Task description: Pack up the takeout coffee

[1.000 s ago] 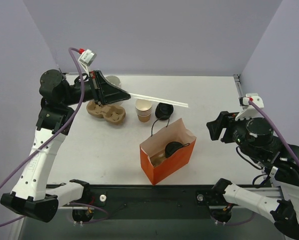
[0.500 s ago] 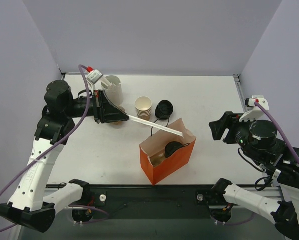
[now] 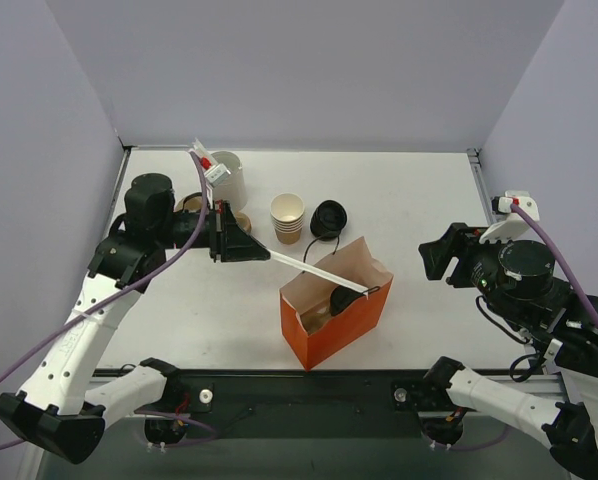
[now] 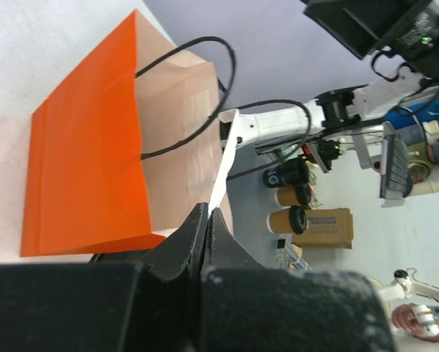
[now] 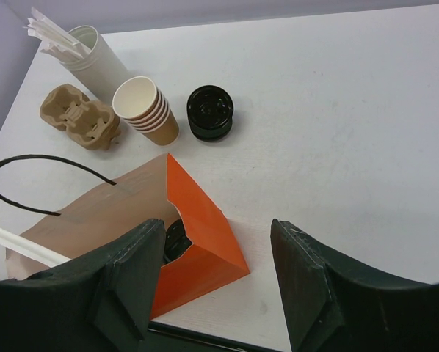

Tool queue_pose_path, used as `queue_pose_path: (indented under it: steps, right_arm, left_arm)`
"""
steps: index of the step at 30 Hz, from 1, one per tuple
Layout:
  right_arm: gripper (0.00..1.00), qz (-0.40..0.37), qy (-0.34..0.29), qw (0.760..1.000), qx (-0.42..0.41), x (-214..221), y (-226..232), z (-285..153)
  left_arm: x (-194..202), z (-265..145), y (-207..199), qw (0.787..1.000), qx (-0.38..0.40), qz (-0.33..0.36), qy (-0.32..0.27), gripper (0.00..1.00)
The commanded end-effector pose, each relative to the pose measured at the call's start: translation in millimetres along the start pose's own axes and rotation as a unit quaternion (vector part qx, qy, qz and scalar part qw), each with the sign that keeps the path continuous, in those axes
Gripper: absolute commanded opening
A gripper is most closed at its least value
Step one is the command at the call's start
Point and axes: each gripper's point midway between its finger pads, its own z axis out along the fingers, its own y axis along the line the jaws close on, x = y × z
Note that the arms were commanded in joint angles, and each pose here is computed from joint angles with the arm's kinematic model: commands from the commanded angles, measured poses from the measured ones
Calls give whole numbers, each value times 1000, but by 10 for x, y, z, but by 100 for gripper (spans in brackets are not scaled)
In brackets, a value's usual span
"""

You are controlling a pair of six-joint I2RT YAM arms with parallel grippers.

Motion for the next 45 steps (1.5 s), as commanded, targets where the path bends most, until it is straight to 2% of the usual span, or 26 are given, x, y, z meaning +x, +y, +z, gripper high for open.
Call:
queue_pose_path:
  steps: [1, 5, 12, 19, 20, 22, 26, 27, 33, 34, 36, 37, 38, 41, 45]
  right_arm:
    - [60, -3, -3, 1000, 19, -7, -53, 35]
    - [60, -11, 0, 1000, 18, -8, -39, 49]
    - [60, -28, 4, 999, 17, 2, -31, 74]
    - [61, -42, 3, 999, 16, -15, -32, 75]
    - [61, -45, 3, 999, 16, -15, -34, 75]
    - [62, -47, 2, 999, 15, -13, -45, 64]
    - [62, -48, 0, 999, 14, -16, -56, 46]
    - [62, -47, -1, 999, 13, -18, -57, 38]
    - [64, -38, 2, 999, 1, -5, -19, 19]
    - [65, -36, 5, 999, -4, 8, 1, 17]
    - [71, -25, 12, 1000, -10, 18, 36, 12]
    - [72, -24, 23, 999, -17, 54, 70, 13]
    - [74, -21, 27, 999, -20, 61, 87, 14]
    - [82, -8, 46, 998, -38, 102, 189, 11]
    - [84, 33, 55, 997, -43, 28, 294, 1]
  left_arm:
    - [-102, -18, 95, 998, -48, 39, -20, 0]
    - [-182, -26, 142, 996, -69, 49, -39, 0]
    - [-337, -18, 72, 994, -59, 48, -79, 0]
    - [-251, 5, 56, 996, -42, 47, -70, 0]
    - [-235, -10, 32, 995, -40, 50, -70, 8]
    - [-217, -15, 18, 996, -36, 52, -69, 14]
    - [-184, 3, 28, 997, -30, 49, -57, 20]
    - [-182, 2, 13, 997, -27, 49, -55, 26]
    - [-275, 28, -47, 997, -17, 60, -53, 46]
    - [-302, 31, -61, 996, -16, 63, -54, 60]
    - [-373, 61, -63, 996, -14, 66, -55, 75]
    - [-427, 56, -128, 996, -9, 73, -59, 88]
    - [-473, 80, -105, 996, -11, 73, -59, 92]
    - [-624, 80, -159, 993, -14, 90, -75, 97]
    - [-775, 41, -114, 986, -46, 114, -110, 97]
